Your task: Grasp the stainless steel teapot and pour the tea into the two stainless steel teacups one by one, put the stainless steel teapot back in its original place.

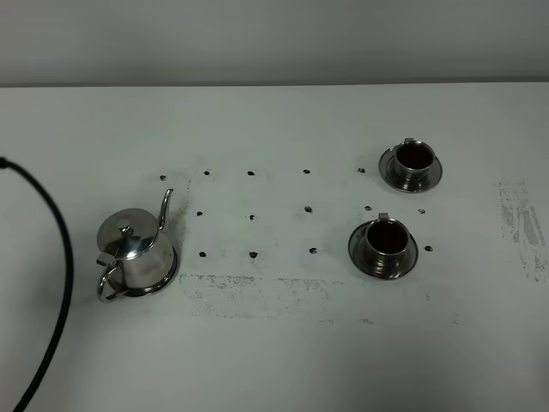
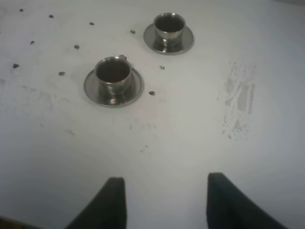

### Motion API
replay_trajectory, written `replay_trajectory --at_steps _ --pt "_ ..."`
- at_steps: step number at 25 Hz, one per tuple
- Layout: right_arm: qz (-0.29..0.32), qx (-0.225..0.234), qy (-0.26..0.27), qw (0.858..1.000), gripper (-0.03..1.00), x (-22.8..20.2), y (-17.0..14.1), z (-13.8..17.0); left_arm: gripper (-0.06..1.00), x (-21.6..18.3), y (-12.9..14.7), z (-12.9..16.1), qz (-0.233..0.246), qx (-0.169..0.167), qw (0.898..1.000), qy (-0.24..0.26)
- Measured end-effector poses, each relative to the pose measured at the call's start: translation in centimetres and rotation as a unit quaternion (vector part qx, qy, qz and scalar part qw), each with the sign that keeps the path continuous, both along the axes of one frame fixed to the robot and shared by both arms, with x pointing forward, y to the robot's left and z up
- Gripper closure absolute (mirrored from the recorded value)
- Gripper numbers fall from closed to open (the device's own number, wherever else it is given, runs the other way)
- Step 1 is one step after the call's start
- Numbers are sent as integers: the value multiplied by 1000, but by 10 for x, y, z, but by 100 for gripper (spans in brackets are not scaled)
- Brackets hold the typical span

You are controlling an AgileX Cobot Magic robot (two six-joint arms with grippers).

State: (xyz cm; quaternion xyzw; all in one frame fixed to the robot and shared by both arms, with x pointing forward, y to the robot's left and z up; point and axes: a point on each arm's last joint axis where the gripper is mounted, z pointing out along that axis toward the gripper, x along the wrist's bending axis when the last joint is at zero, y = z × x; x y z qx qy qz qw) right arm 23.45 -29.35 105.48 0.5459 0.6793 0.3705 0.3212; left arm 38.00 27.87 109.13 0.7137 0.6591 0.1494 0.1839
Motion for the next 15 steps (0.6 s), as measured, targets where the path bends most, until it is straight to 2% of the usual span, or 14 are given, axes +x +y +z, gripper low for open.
replay_trajectory --at_steps 2,5,10,15 --pt "0 0 0 1000 58 0 0 0 45 -20 7 -8 18 -2 1000 -2" --pt "0 0 0 1000 58 0 0 0 45 -49 14 -21 30 -6 999 -43" --pt "0 0 0 1000 58 0 0 0 45 -83 19 -43 32 -2 994 -101" --pt "0 0 0 1000 58 0 0 0 45 -103 22 -51 31 -4 987 -158"
